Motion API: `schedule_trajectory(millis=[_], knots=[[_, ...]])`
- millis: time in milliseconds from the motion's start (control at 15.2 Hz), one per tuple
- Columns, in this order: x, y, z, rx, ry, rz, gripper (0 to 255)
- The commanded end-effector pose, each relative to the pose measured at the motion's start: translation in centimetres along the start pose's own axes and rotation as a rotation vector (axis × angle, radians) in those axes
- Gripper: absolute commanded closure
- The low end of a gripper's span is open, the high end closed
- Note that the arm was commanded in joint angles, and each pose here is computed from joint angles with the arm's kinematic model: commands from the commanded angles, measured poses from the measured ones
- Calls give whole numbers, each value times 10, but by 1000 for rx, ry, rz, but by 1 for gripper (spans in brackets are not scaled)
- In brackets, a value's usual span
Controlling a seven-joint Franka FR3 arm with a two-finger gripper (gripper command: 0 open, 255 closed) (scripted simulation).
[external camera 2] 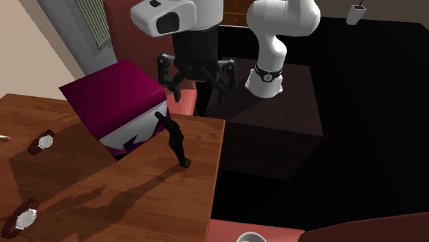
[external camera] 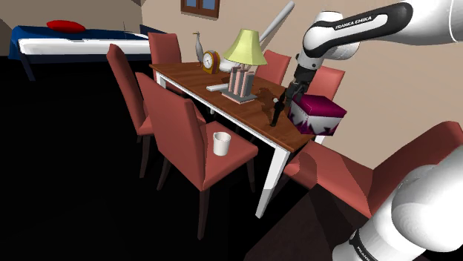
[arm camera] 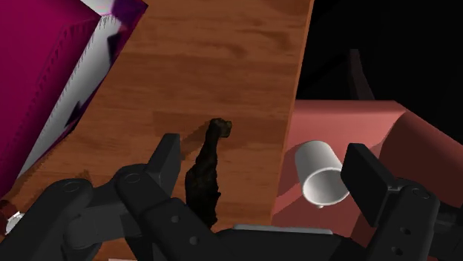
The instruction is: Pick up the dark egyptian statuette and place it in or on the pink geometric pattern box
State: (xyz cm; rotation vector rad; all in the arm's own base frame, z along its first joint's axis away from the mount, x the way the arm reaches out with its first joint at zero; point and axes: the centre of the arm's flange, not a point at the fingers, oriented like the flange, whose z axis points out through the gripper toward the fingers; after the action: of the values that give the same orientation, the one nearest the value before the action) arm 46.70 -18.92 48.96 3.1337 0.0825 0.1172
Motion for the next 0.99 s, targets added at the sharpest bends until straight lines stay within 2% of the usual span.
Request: schedule_trajectory(millis=[0, 198, 660, 924], knots=[[21, 23, 9, 12, 17, -4, 0], [40, 45, 19, 29, 35, -8, 0], [41, 43, 59, 29, 35, -8, 0], [41, 43, 59, 29, 35, -8, 0]])
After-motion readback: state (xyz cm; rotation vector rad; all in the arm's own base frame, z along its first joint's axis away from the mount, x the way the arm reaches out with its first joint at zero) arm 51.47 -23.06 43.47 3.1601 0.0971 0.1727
